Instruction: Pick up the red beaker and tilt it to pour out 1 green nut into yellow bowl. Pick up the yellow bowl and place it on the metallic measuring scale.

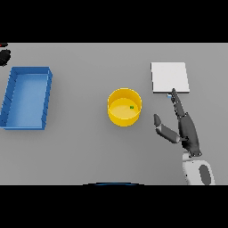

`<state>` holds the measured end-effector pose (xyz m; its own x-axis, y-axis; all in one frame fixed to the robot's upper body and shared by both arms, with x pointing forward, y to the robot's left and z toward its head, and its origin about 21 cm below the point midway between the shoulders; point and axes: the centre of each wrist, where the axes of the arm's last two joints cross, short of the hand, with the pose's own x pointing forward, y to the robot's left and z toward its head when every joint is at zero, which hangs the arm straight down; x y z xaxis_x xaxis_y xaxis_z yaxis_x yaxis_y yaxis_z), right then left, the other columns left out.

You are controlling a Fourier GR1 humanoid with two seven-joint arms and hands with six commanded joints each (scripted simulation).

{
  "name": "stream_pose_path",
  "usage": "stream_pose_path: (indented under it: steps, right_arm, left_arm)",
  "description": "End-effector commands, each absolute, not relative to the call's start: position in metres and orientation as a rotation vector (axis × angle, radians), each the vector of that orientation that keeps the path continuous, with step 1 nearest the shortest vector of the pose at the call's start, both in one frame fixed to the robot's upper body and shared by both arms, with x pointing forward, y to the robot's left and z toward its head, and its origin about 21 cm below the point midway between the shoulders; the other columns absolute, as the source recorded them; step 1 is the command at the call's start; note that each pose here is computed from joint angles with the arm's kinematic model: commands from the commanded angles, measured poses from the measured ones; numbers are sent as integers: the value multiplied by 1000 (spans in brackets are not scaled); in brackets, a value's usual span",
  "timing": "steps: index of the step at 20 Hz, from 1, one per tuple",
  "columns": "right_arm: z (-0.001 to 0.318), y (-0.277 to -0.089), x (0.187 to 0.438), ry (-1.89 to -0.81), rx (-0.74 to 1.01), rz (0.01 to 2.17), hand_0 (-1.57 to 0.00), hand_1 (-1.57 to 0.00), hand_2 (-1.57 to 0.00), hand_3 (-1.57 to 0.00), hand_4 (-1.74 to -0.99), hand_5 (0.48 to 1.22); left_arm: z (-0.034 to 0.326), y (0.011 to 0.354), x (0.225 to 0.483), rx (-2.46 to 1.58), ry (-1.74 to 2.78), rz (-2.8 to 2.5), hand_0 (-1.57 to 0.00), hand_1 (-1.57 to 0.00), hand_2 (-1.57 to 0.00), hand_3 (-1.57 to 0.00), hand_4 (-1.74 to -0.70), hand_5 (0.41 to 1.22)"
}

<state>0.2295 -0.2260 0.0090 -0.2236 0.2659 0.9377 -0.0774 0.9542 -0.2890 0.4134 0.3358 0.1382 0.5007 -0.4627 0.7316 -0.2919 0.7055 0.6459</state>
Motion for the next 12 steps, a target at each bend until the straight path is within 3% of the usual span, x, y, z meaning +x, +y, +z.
stream_pose_path:
  steps: [1,5,9,10,12]
  right_arm:
    - [10,-225,233,-1760,-148,315,1,1,1,1,-1202,699]
    - [7,-225,232,-1765,-145,303,1,1,1,1,-1186,687]
    - [9,-224,233,-1761,-131,311,1,1,1,1,-1168,679]
    - [9,-220,233,-1766,-129,310,1,1,1,1,-1165,678]
    - [7,-222,233,-1757,-142,315,1,1,1,1,-1163,671]
  left_arm:
    - [130,335,405,811,-1073,-111,-1571,-1571,-1571,-1389,-1741,1221]
    - [105,329,379,781,-1024,-78,-1571,-1571,-1571,-1383,-1741,1221]
    - [96,327,365,708,-966,-100,-1571,-1571,-1571,-1366,-1735,955]
    - [97,327,362,694,-956,-134,-1571,-1571,-1571,-1407,-1661,888]
    - [102,324,352,659,-989,-247,-1571,-1545,-1489,-1238,-1311,774]
